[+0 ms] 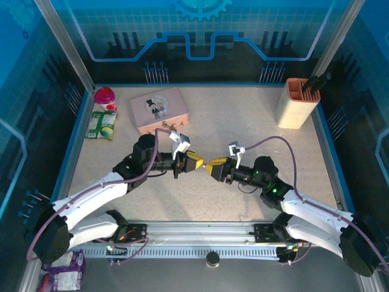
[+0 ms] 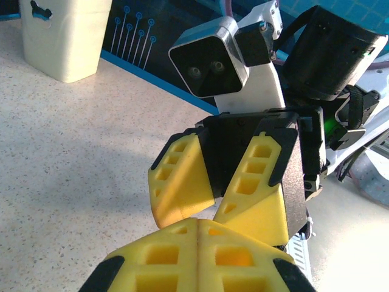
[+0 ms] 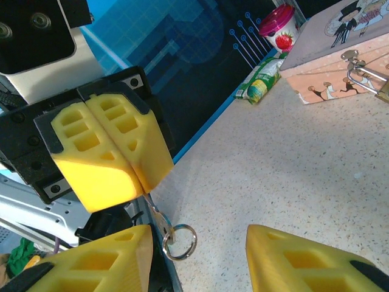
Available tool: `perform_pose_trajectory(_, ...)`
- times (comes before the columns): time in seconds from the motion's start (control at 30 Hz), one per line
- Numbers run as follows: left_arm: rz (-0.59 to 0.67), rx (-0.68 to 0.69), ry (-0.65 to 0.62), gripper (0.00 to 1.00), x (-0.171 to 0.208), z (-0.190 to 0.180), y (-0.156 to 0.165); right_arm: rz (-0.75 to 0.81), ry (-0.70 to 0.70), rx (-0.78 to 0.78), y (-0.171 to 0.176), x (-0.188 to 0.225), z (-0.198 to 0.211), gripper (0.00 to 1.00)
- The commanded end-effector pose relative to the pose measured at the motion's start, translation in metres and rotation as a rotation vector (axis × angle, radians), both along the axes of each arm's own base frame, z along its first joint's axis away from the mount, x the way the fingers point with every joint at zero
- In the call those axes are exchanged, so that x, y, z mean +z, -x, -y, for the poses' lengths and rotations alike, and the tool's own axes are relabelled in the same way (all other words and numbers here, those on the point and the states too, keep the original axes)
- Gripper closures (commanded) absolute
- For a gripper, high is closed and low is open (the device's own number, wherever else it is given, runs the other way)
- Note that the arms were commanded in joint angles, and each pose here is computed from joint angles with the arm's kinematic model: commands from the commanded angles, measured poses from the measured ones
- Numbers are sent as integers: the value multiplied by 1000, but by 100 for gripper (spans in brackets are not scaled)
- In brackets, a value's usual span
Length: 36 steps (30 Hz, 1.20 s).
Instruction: Unlock a padlock with a key
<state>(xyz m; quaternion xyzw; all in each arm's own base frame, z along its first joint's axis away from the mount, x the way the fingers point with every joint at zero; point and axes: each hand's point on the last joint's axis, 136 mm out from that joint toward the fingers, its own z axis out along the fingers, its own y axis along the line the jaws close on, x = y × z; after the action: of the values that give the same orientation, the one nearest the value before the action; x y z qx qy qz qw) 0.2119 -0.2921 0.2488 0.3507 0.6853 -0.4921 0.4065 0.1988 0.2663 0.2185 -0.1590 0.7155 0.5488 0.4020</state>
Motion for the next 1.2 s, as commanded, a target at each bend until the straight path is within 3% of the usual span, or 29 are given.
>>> perform_pose_trajectory(0.0, 23, -33, 38, 100, 19, 3, 2, 49, -19, 23, 5, 9, 1, 55)
perform_pose_trajectory(0.73, 2, -57, 35, 100, 14, 5, 4, 76, -15, 97, 15, 14, -14, 60)
perform_pose_trajectory(1.17, -8, -64, 38, 100, 13, 6, 5, 86, -5, 92, 16, 14, -14, 70)
